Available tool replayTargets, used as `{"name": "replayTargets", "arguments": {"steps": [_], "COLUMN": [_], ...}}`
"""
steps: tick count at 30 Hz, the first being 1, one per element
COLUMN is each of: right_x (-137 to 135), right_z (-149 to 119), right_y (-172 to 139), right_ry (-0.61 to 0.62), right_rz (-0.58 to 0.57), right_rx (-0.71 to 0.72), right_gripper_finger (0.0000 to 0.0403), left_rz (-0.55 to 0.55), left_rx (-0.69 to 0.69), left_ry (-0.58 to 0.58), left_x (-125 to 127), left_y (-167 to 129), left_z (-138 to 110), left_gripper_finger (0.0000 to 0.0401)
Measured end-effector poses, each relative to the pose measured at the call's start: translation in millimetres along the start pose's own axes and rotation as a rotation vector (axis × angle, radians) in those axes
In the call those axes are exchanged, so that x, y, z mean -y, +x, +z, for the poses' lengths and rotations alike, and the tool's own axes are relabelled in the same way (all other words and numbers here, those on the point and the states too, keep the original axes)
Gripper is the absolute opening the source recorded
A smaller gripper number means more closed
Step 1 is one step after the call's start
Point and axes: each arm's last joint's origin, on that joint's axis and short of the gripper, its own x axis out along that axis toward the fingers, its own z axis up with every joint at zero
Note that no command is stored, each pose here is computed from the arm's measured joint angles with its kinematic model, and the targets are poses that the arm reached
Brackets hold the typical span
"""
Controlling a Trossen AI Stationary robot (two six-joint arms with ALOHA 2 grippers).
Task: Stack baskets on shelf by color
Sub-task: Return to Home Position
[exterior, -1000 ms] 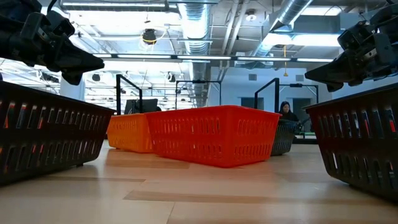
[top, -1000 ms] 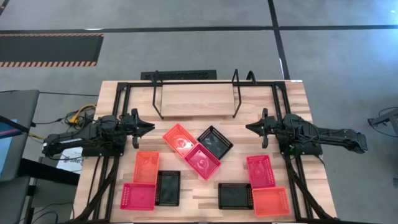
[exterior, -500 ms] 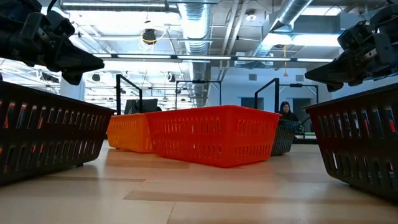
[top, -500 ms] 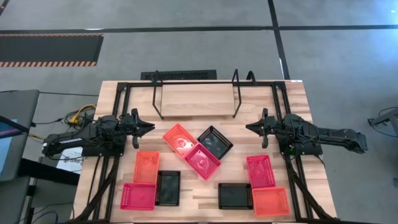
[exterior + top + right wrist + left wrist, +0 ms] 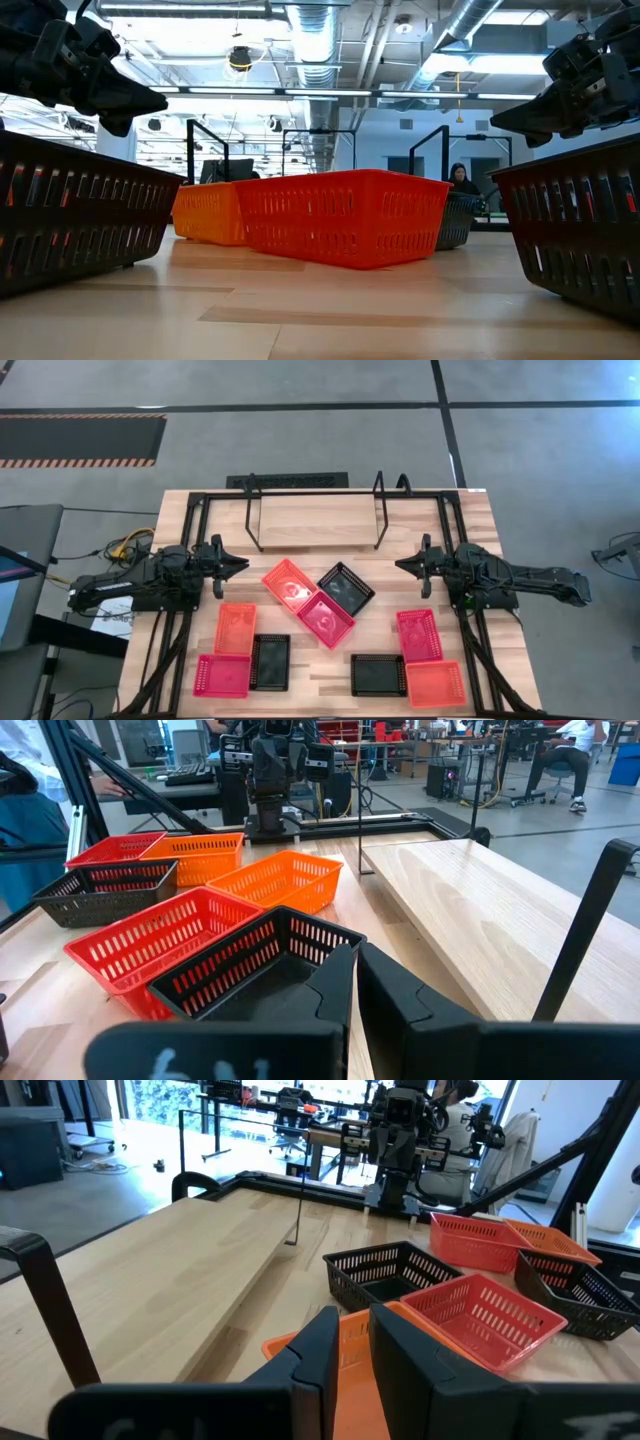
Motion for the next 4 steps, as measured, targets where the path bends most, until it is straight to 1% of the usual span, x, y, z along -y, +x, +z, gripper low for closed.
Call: {"name": "replayTargets", "arguments": {"steps": [4], "right_x": [0.0], "right_z": [0.0], "right_y": [0.0], "right_ry": [0.0], "right_rz": [0.0], "right_rx": [0.0], "right_gripper_finger": [0.0043], "left_rz": [0.0], "left_rx": [0.0], "left_ry": [0.0], "left_x": [0.0], "left_y": [0.0], "left_z": [0.0], "left_gripper_finger": [0.0048]}}
